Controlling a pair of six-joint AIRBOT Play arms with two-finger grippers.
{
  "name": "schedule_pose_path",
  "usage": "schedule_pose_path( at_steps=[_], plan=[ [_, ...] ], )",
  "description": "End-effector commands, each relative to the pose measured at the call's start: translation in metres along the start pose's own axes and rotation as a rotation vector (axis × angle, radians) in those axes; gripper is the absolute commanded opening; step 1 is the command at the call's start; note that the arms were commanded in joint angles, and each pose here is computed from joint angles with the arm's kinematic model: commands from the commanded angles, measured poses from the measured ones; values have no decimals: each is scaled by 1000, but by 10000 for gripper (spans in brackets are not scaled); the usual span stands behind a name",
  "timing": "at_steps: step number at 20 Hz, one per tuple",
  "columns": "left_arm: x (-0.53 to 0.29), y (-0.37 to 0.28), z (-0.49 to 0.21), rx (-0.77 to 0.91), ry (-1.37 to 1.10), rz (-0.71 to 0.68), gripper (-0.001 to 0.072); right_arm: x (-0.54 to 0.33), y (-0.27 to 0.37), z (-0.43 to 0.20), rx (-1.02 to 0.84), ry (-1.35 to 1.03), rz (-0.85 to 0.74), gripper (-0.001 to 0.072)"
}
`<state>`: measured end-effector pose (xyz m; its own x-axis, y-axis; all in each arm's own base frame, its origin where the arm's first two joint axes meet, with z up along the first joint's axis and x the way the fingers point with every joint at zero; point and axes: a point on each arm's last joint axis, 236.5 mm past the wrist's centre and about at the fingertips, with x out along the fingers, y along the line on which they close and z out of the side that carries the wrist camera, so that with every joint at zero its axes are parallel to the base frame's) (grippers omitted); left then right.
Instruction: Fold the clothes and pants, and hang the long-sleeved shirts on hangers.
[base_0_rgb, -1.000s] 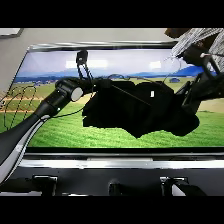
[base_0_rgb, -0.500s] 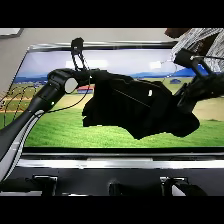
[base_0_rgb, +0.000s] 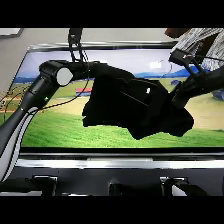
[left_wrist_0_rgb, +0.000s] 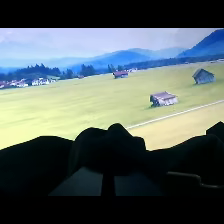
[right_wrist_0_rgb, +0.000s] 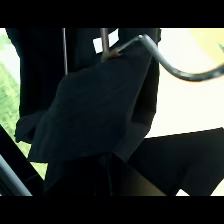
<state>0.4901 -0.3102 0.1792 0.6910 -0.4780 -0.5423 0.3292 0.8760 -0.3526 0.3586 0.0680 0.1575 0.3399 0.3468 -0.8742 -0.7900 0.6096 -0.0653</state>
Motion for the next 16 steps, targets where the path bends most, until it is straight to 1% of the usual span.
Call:
schedule_pose_path(
  at_steps=[1,3,5,8,10,16],
  plan=[
    [-8,-2,-6,40,51,6,17,2,-19,-10,2,43,-69,21],
    [-10,-6,-13,38,89,-9,17,2,-24,-11,5,50,-92,21],
    [-12,-21,-20,30,117,-73,17,3,-30,-6,14,46,-134,21],
    [-14,-35,-23,3,129,-121,17,7,-34,10,-45,43,-201,21],
    [-14,-38,-25,7,132,-125,17,12,-24,25,-85,22,-197,21],
    [-20,-44,-22,29,122,-136,17,10,5,36,-40,-24,-102,20]
  ],
)
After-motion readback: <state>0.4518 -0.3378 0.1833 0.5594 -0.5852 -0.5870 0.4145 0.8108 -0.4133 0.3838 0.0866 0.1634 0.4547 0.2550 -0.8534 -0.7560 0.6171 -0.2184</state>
